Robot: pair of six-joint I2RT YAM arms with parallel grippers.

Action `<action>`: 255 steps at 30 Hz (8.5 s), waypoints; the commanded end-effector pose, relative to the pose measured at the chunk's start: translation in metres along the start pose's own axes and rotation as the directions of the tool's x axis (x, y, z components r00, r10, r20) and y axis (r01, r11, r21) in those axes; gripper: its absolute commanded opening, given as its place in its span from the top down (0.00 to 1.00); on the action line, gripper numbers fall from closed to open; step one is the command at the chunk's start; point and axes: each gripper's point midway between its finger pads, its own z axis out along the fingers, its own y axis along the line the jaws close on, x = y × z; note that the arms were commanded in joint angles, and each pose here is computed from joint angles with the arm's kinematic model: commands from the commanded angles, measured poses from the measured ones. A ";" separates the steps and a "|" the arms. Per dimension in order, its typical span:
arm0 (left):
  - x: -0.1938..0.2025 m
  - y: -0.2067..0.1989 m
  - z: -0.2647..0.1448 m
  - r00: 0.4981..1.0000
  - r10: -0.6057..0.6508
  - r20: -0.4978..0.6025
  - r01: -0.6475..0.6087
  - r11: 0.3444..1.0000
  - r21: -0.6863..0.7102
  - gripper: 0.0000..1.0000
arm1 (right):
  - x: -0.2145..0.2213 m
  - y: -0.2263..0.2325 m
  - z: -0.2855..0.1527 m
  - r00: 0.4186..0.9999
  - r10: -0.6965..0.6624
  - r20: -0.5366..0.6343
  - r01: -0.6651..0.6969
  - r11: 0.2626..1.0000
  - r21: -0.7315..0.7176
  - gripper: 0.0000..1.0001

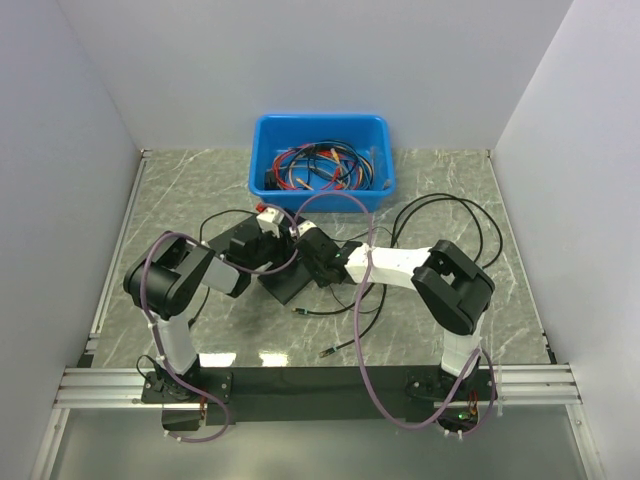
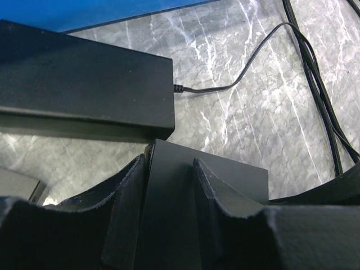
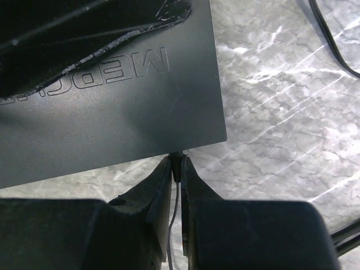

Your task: Insert the plug into the switch port

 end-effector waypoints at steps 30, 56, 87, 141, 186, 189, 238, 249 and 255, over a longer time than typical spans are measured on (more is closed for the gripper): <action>0.075 -0.020 0.012 0.955 -0.045 -0.295 0.060 0.997 0.042 0.61 | -0.092 -0.015 -0.040 0.907 0.121 0.403 -0.138 0.990 0.015 0.77; 0.067 0.004 0.012 0.960 -0.099 -0.264 0.084 0.994 -0.067 0.62 | -0.028 -0.032 -0.074 0.898 0.244 0.365 -0.259 0.966 -0.010 0.42; 0.057 0.014 0.008 0.965 -0.128 -0.231 0.104 0.988 -0.112 0.61 | 0.011 -0.013 -0.016 0.938 0.279 0.204 -0.284 0.959 -0.004 0.69; 0.015 -0.010 -0.107 0.956 -0.285 -0.074 0.172 0.745 -0.645 0.50 | -0.050 -0.052 -0.064 0.817 0.505 0.278 -0.515 0.856 -0.044 0.51; 0.006 -0.011 -0.014 0.944 -0.331 -0.001 0.295 0.843 -0.449 0.55 | 0.013 0.129 -0.064 0.872 0.488 -0.042 -0.446 0.756 -0.479 0.52; 0.002 -0.033 0.003 0.955 -0.293 -0.040 0.258 0.893 -0.369 0.54 | 0.004 0.143 -0.072 0.888 0.459 -0.031 -0.402 0.742 -0.537 0.52; -0.004 -0.026 -0.149 0.976 -0.208 0.069 0.215 0.852 -0.478 0.47 | 0.035 0.130 -0.047 0.997 0.030 0.073 -0.012 0.971 -0.238 0.50; -0.007 -0.029 -0.152 0.975 -0.204 0.087 0.221 0.861 -0.458 0.46 | 0.062 0.131 -0.038 1.000 -0.019 0.018 0.022 0.976 -0.217 0.78; -0.007 -0.029 -0.152 0.976 -0.203 0.085 0.219 0.863 -0.455 0.46 | 0.064 0.127 -0.039 0.998 -0.062 0.004 0.062 0.978 -0.198 1.00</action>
